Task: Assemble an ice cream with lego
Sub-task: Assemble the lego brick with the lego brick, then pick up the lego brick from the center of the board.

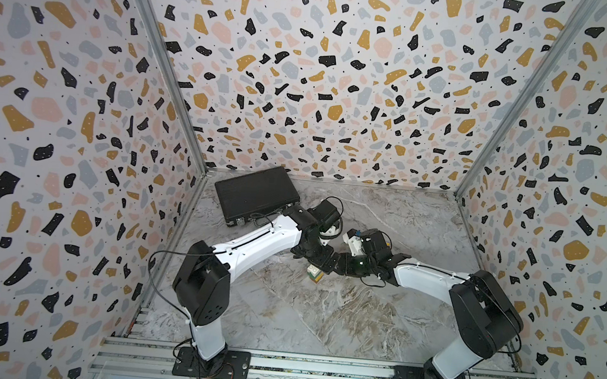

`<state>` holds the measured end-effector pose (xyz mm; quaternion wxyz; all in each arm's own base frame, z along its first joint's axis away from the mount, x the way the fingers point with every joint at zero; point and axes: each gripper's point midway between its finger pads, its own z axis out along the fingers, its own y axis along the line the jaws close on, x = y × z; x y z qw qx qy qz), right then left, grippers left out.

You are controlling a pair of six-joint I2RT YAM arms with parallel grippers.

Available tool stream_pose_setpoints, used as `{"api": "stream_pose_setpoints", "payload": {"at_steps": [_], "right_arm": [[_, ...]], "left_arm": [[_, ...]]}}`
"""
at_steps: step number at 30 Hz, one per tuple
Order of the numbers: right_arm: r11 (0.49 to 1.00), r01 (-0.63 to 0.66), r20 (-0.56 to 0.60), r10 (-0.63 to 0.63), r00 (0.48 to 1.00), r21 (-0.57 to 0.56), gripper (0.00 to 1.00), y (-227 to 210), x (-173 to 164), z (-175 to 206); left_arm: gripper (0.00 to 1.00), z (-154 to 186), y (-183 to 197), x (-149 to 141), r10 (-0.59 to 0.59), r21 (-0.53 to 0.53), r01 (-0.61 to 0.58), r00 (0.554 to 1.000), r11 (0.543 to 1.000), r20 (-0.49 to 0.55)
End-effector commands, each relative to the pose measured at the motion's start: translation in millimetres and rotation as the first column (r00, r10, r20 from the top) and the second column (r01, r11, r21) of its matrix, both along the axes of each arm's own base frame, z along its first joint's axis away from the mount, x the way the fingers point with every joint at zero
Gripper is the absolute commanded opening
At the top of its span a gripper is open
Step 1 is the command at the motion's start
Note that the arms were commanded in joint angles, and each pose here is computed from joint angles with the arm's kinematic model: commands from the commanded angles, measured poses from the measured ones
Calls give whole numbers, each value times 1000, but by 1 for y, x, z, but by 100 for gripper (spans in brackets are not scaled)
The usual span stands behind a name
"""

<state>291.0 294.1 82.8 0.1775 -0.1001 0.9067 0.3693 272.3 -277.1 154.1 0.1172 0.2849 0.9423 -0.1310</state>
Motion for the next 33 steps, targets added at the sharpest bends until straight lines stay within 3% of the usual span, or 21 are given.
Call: {"api": "stream_pose_setpoints", "payload": {"at_steps": [1,4,7,11,18,20,22,29,33], "right_arm": [[995,101,63,-99,993,-24,53,-26,11,15],[966,245,96,-237,967,-79,60,-64,22,19],[875,413,111,-398,911,-254,67,-116,26,13],[800,450,109,-446,889,-398,76,-148,38,17],[758,259,177,-191,966,-598,78,-153,77,27],[771,151,90,-121,988,-618,79,-153,82,21],[740,112,69,-89,994,-663,79,-164,92,16],[726,4,53,45,998,-687,81,-167,117,3],[740,-32,8,51,999,-672,81,-164,123,-11]], "left_arm": [[99,26,7,-3,4,-77,0,998,997,55],[100,32,30,-4,54,-97,-45,994,994,99],[99,27,58,-4,139,-113,-125,983,986,122],[100,17,91,2,255,-120,-236,950,964,179],[99,22,95,3,285,-164,-256,939,953,192],[100,25,93,0,279,-182,-245,941,952,189],[99,28,95,-1,289,-190,-253,937,949,197],[100,37,97,-4,302,-211,-259,929,943,213],[100,38,95,-5,298,-218,-254,932,943,204]]}}
